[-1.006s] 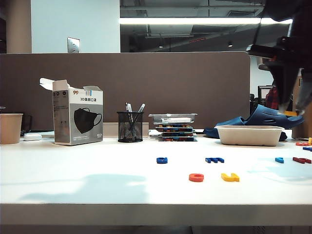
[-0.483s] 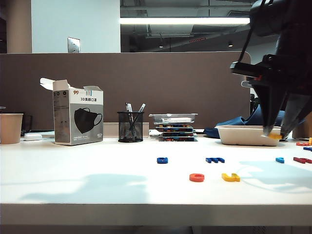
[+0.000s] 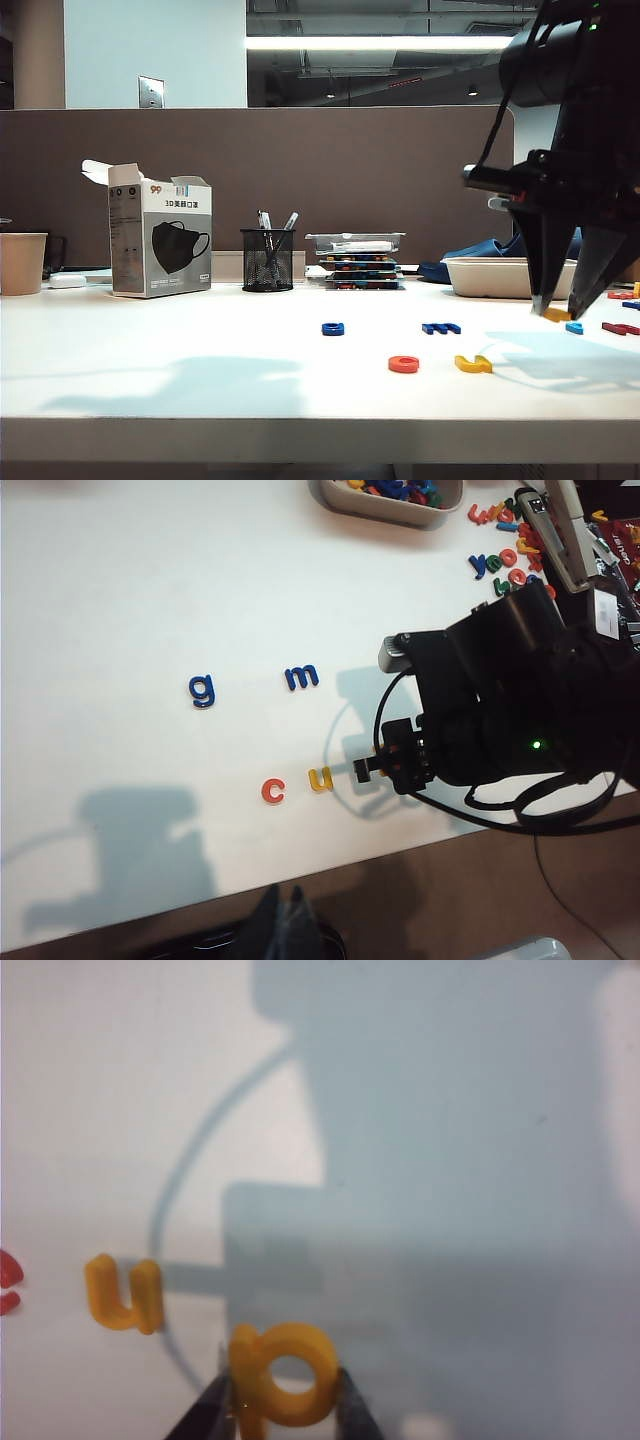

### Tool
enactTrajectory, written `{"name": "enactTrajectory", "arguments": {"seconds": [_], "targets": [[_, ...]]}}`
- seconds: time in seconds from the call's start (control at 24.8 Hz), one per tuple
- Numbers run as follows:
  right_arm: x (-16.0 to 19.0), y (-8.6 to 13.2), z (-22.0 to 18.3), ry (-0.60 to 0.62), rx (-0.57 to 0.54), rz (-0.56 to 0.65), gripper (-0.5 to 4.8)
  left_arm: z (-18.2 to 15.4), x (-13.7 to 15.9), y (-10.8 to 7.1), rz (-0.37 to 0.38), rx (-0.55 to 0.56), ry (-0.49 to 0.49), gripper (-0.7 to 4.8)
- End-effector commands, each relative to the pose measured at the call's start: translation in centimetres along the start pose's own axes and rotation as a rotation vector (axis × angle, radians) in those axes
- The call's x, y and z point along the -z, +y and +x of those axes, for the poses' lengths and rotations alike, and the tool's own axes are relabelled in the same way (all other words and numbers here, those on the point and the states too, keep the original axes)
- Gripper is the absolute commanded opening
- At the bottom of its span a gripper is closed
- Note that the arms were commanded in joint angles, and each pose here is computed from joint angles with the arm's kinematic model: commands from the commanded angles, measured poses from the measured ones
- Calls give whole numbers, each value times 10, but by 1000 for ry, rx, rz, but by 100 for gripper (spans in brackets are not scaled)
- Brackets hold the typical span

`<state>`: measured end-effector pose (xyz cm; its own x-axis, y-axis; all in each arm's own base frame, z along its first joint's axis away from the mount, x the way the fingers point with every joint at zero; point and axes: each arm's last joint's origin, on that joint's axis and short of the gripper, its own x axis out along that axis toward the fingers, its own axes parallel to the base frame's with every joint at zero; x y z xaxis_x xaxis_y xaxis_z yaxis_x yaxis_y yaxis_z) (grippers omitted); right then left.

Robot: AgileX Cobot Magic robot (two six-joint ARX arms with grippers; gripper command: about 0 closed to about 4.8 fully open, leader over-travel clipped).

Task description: Select the appropriate letters from the row of letter magnets placed on the table to arrange into the word "cup".

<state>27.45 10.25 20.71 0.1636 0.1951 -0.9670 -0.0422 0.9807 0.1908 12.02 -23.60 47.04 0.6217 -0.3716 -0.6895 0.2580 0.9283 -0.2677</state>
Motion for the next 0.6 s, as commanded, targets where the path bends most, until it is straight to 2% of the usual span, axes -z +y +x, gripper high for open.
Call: {"name": "enactTrajectory", "arguments": {"seconds": [0.04, 0.36, 0.6], "targets": [[5, 2, 7, -4, -6, -8, 117, -2, -1, 0, 0, 2, -13, -5], [6, 1, 15, -19, -15, -5, 116, -2, -1, 0, 0, 2, -13, -5], [5, 0, 31, 34, 4, 3, 116, -2, -1, 0, 0, 3, -13, -5]]}}
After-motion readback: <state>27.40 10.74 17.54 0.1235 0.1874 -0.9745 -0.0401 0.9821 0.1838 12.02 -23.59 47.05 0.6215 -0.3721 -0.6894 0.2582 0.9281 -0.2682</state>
